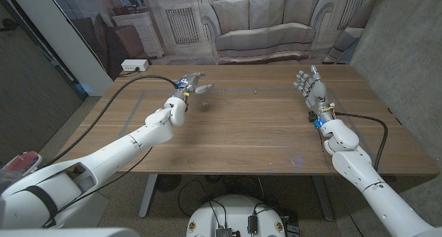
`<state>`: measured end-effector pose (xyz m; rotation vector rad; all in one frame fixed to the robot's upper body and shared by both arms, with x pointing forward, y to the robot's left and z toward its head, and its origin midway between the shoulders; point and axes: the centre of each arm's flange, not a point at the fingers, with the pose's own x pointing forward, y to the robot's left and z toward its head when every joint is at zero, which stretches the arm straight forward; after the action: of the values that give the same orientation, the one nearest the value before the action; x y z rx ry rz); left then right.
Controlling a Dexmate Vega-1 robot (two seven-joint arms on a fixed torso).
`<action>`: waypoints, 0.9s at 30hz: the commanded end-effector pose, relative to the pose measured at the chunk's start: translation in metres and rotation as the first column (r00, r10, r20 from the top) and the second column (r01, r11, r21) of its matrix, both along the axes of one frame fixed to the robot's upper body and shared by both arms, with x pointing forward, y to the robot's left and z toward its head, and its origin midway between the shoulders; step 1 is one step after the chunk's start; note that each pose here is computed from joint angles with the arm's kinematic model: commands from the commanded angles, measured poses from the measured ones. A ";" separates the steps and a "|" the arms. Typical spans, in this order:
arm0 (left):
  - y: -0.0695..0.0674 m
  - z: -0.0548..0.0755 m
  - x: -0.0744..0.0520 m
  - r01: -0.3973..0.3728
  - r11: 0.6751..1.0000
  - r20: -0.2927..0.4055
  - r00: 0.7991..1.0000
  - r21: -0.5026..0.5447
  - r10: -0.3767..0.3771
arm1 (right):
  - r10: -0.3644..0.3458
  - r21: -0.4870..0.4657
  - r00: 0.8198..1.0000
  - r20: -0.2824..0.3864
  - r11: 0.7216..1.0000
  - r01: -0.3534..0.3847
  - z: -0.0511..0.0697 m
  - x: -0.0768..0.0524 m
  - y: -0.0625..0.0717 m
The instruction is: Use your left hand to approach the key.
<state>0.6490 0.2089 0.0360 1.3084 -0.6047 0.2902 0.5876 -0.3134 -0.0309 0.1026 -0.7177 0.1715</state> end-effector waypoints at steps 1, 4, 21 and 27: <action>-0.006 -0.004 0.004 -0.023 0.999 -0.017 1.000 0.040 0.023 | 0.001 0.001 1.000 -0.003 1.000 -0.001 -0.001 0.002 0.001; -0.005 -0.004 0.005 -0.029 0.999 -0.020 0.999 0.041 0.030 | -0.001 0.005 1.000 -0.006 1.000 0.001 -0.001 0.003 0.001; -0.006 -0.013 0.016 -0.038 0.998 -0.057 0.998 0.053 0.041 | 0.004 -0.004 1.000 -0.005 1.000 -0.004 0.000 0.008 -0.001; -0.010 -0.019 0.019 -0.038 0.997 -0.074 0.996 0.063 0.042 | 0.008 0.004 1.000 -0.009 1.000 -0.008 -0.002 0.011 -0.001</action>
<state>0.6623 0.2031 0.0246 1.3680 -0.5485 0.2743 0.5941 -0.3128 -0.0317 0.1037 -0.7081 0.1703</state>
